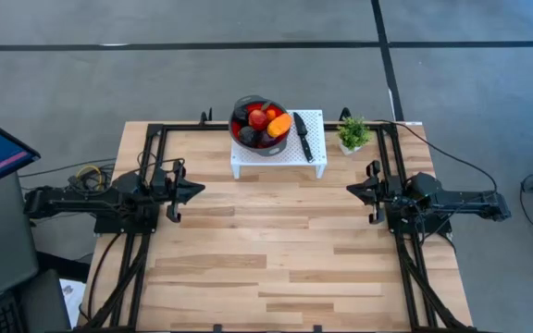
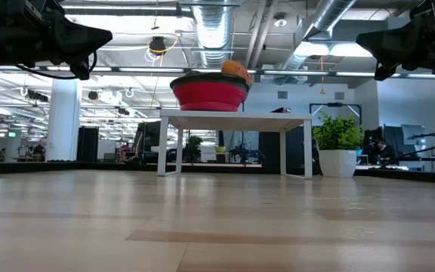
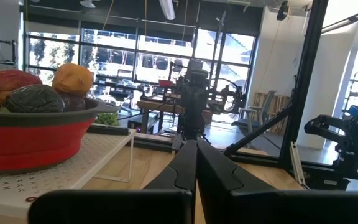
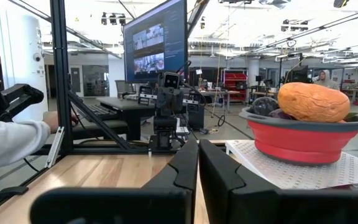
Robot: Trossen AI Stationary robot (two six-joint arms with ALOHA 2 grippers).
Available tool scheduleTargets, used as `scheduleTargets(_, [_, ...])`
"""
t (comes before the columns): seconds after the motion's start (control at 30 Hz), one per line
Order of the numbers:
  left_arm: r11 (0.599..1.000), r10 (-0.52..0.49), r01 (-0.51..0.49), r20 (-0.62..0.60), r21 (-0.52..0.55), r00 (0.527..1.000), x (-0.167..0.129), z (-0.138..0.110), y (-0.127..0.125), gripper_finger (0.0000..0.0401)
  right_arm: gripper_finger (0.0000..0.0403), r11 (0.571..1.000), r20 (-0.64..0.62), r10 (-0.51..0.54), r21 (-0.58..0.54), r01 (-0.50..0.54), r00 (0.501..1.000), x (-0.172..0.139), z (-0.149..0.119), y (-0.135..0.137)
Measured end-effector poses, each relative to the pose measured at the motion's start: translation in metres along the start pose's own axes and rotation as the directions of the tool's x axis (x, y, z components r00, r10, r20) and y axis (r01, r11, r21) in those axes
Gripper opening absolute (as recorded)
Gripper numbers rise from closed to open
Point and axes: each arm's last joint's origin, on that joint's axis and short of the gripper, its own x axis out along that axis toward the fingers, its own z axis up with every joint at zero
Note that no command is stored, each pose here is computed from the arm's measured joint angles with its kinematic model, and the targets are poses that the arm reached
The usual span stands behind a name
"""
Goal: Pick & Place Fruit
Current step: Return to Home Position
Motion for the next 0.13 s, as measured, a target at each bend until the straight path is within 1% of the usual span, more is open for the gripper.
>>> scheduleTargets(0.13, [1.0, 0.0, 0.0, 0.0, 0.0, 1.0, 0.0, 0.0, 0.0, 0.0002, 0.001, 1.0, 0.0, 0.0, 0.0, 0.0, 1.0, 0.0, 0.0, 0.0])
